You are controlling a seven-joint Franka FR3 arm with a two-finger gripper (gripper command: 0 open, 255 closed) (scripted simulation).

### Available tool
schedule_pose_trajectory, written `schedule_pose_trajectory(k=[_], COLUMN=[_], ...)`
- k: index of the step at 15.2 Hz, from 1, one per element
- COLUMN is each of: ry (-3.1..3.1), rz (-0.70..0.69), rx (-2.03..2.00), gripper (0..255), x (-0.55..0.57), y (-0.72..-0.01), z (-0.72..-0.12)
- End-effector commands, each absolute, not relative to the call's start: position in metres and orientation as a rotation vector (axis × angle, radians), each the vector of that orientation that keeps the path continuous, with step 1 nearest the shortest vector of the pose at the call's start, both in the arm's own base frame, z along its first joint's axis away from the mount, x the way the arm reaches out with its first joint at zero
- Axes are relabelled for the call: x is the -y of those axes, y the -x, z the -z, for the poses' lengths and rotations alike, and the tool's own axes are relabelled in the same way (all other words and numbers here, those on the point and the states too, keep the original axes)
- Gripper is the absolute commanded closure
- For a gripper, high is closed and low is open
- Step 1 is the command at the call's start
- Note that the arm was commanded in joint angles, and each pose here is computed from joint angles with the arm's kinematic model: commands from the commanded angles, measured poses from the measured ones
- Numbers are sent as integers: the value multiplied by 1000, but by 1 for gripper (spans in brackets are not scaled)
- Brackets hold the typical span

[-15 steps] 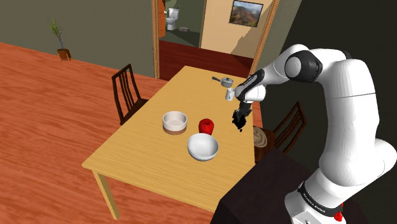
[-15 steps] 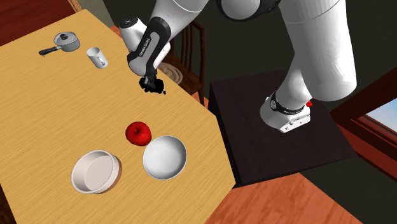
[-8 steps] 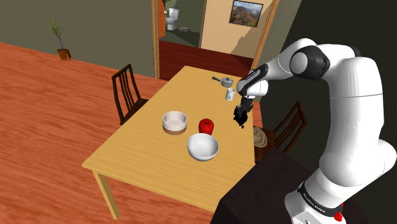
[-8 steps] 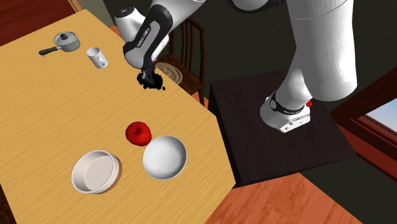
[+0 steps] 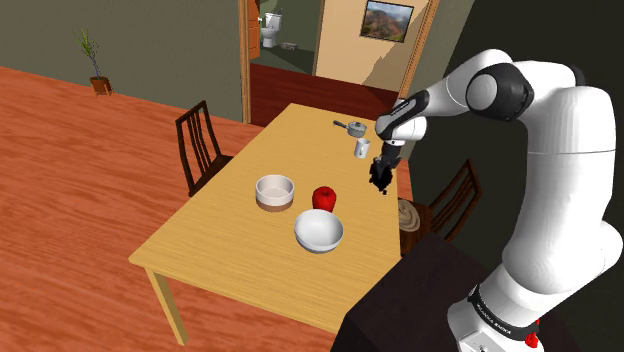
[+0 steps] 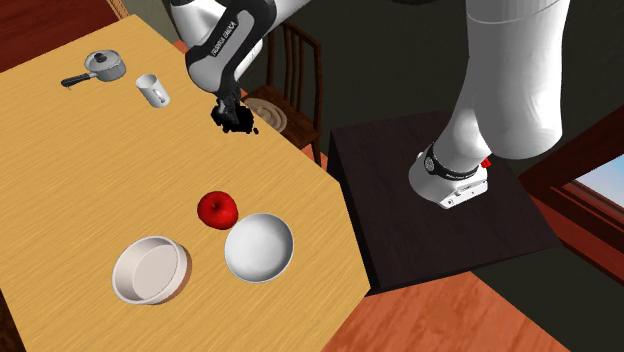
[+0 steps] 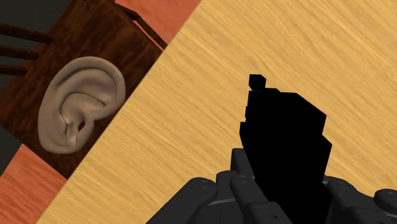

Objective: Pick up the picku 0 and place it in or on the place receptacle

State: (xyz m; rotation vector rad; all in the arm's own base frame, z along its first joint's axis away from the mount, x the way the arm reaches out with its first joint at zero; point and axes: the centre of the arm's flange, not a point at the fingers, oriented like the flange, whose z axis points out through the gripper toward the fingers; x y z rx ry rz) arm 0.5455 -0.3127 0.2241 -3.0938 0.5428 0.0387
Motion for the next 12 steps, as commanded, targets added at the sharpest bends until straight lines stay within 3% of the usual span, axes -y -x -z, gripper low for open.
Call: schedule_pose_trajectory(k=[1, 12], ry=[3094, 3094], rz=[-39, -39], rx=[-543, -543], gripper=[255, 255], x=[312, 312], y=[-545, -545], z=[-235, -292])
